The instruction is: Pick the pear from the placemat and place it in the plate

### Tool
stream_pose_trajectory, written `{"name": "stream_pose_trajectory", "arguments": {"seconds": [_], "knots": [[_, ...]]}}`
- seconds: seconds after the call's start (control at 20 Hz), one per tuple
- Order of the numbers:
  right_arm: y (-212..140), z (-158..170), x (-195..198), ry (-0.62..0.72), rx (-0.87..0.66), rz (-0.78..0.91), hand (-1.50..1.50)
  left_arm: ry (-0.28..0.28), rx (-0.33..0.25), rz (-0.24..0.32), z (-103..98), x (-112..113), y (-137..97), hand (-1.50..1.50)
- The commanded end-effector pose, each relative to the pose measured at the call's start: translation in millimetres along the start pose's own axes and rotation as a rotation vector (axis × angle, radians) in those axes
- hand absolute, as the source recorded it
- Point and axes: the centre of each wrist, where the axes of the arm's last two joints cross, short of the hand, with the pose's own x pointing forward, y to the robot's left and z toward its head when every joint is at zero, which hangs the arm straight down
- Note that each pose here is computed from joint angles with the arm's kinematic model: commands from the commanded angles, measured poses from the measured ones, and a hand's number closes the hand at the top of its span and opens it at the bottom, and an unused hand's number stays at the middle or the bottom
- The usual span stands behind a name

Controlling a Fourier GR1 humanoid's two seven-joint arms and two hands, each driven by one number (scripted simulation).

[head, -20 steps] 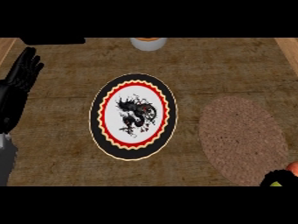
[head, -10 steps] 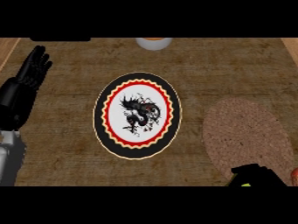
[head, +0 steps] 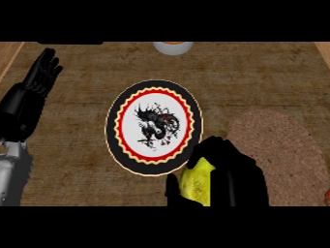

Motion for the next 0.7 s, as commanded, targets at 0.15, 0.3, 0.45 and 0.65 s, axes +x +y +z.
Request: {"name": "stream_pose_trajectory", "arguments": {"seconds": [0.15, 0.3, 0.45, 0.65], "knots": [[34.9, -73.7, 29.6, 0.066, 0.041, -0.096, 1.5, -0.013, 0.006, -0.008, -11.7, -3.2, -4.6, 0.0], [64.0, -80.3, 37.3, 0.099, 0.057, -0.063, 1.5, -0.008, -0.021, 0.019, -1.9, -5.0, 8.7, 0.0], [78.9, -113.6, 33.0, 0.11, 0.056, -0.054, 1.5, -0.001, -0.007, 0.008, 3.8, -1.3, 6.6, 0.0], [116.3, -125.0, 25.5, 0.12, 0.058, 0.017, 1.5, -0.02, -0.02, 0.008, -16.6, 8.5, -11.1, 0.0]]}}
